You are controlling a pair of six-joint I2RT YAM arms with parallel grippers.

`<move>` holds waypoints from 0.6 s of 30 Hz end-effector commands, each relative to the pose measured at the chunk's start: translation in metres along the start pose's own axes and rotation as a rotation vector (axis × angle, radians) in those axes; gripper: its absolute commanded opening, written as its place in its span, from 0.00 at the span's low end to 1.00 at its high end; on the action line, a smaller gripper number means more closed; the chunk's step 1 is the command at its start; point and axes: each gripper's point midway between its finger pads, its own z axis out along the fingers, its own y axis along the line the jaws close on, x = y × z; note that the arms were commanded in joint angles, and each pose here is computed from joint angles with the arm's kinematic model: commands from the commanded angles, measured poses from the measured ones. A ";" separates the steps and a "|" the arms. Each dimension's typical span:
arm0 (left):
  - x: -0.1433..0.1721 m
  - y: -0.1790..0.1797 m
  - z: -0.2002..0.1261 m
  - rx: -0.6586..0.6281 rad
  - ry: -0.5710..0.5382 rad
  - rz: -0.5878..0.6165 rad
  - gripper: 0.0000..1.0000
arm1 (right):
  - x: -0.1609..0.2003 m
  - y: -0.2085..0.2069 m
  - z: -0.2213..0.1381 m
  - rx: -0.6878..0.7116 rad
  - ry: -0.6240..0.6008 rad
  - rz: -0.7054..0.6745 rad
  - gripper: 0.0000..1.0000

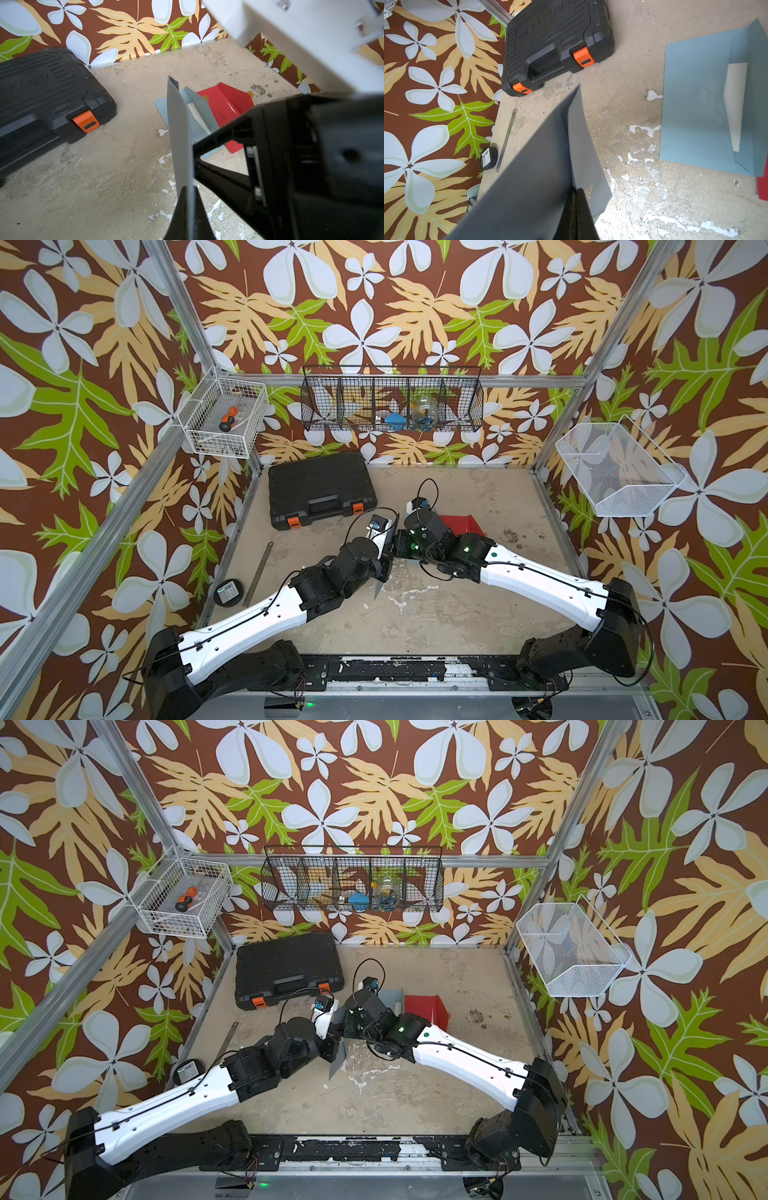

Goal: Open the envelope
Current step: Open the envelope flap on the envelope.

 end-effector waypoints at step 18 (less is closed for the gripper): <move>-0.025 0.003 -0.011 -0.010 -0.120 -0.031 0.00 | -0.005 -0.023 -0.009 0.061 -0.039 -0.016 0.14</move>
